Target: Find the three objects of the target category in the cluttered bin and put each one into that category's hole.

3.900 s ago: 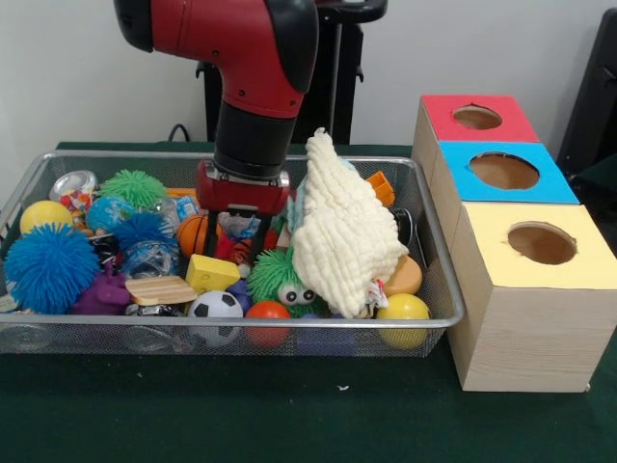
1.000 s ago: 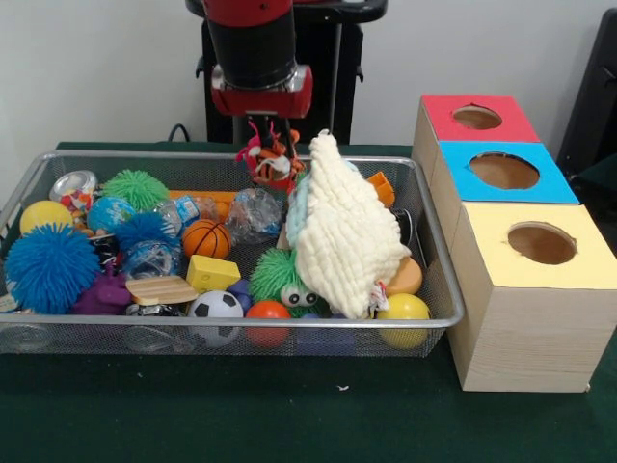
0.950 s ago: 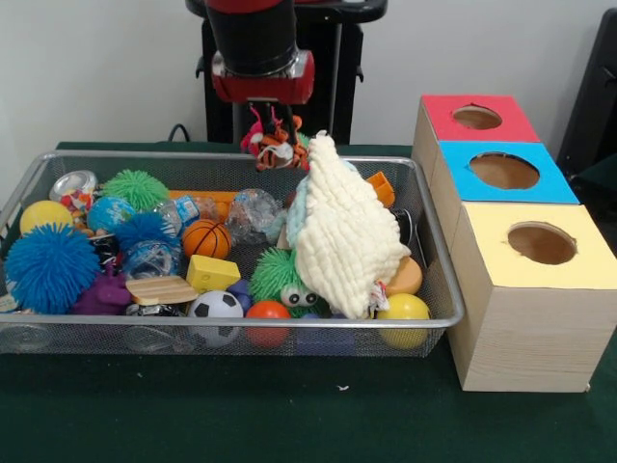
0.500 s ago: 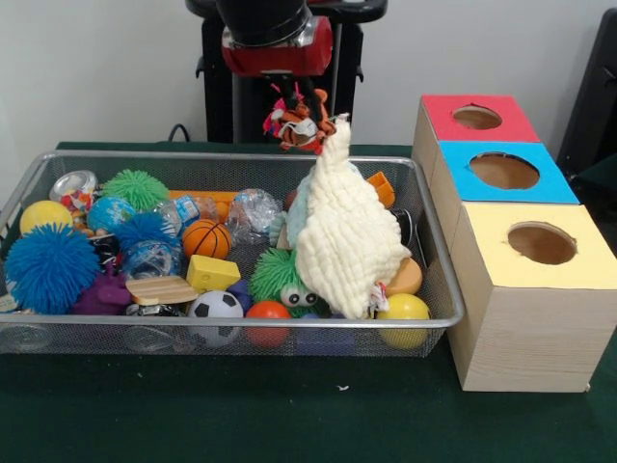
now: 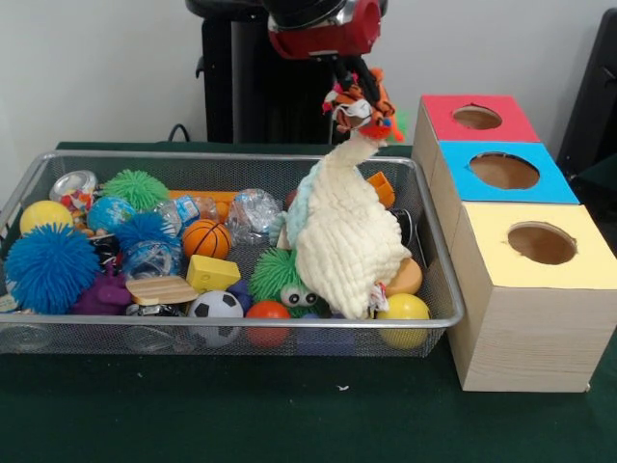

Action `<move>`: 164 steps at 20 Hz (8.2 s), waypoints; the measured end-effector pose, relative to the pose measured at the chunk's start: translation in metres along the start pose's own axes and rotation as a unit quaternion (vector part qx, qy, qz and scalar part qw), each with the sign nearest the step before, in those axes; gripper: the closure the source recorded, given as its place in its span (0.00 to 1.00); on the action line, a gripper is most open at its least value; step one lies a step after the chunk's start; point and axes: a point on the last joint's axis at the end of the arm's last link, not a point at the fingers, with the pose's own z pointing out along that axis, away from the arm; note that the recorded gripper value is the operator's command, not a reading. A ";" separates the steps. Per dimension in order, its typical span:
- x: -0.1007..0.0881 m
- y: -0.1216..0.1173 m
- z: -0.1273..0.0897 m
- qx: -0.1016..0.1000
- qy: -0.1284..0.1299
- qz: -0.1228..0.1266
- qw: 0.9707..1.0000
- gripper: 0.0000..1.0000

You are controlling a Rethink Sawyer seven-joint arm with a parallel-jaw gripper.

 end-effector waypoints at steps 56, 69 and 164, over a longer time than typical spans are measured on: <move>-0.052 -0.054 0.084 0.146 -0.259 -0.219 0.929 0.00; -0.065 -0.045 0.075 0.148 -0.282 -0.234 0.919 1.00; 0.106 0.062 0.125 0.075 -0.022 0.016 0.997 1.00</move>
